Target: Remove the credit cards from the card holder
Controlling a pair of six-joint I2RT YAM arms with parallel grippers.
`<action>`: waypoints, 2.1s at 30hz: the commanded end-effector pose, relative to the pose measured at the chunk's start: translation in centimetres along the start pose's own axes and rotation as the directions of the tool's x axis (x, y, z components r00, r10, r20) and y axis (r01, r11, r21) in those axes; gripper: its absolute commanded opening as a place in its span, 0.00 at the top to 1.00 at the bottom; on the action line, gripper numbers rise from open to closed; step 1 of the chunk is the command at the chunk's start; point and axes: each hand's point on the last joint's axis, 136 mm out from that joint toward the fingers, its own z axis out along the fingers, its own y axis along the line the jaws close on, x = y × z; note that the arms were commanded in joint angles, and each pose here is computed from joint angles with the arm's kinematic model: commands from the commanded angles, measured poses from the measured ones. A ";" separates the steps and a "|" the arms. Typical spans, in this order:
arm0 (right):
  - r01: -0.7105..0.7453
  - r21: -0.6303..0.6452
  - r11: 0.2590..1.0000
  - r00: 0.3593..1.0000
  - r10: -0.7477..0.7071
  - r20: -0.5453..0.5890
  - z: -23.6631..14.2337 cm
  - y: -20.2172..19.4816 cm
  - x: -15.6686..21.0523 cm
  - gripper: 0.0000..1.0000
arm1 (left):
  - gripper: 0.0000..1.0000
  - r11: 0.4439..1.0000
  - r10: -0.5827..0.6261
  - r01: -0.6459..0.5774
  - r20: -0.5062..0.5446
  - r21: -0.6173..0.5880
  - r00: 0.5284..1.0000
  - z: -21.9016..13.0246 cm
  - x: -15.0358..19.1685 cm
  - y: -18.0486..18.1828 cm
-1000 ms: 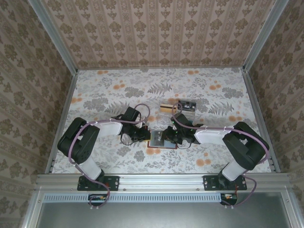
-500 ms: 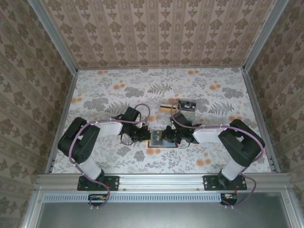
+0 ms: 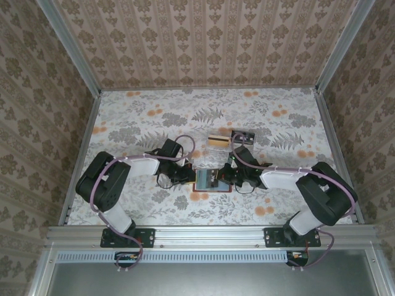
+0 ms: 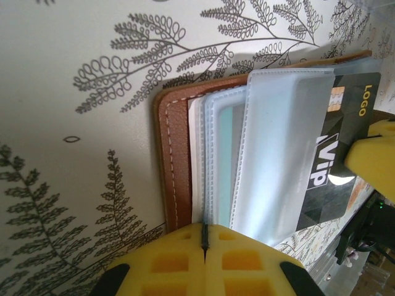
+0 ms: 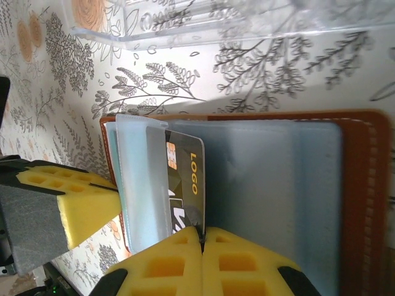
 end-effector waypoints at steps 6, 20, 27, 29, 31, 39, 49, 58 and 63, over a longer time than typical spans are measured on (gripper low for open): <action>-0.009 0.096 0.995 1.000 0.010 -0.015 -1.9 -3.9 0.9 0.94 | 1.00 0.997 -0.039 0.036 -0.043 -0.072 0.998 0.4 1.1 2.1; 0.137 0.062 0.989 0.987 -0.142 0.077 -7.6 -0.7 -1.2 0.98 | 0.96 0.999 -0.010 0.008 -0.030 -0.054 0.999 -0.3 0.4 1.1; 0.387 0.162 0.908 0.908 -0.405 0.104 -12.5 2.4 -3.3 1.00 | 0.68 1.000 0.029 -0.028 0.032 -0.006 0.999 -2.4 -1.5 -1.2; 0.452 0.209 0.867 0.874 -0.477 0.088 -13.7 2.9 -4.0 1.00 | 0.59 0.999 0.043 -0.043 0.057 0.009 0.997 -3.3 -2.2 -2.1; 0.525 0.252 0.813 0.828 -0.556 0.072 -14.6 3.6 -4.9 1.00 | 0.49 0.998 0.061 -0.063 0.086 0.026 0.994 -4.4 -2.8 -3.1; 0.815 0.382 0.437 0.486 -0.873 -0.038 -16.8 6.9 -8.3 1.00 | 0.30 0.993 0.099 -0.109 0.175 0.049 0.980 -7.9 -3.9 -4.7; 0.915 0.382 -0.128 0.030 -0.924 -0.382 -16.5 7.9 -11.3 1.00 | 0.22 0.992 0.103 -0.118 0.227 0.052 0.968 -9.9 -3.7 -4.4; 0.887 0.265 -0.378 -0.173 -0.804 -0.569 -13.7 5.1 -12.8 1.00 | 0.00 0.994 0.091 -0.105 0.250 0.043 0.964 -10.7 -3.9 -3.8; 0.886 0.229 -0.403 -0.203 -0.782 -0.590 -12.7 4.4 -13.2 1.00 | 0.00 0.994 0.086 -0.100 0.255 0.044 0.963 -10.9 -4.0 -3.7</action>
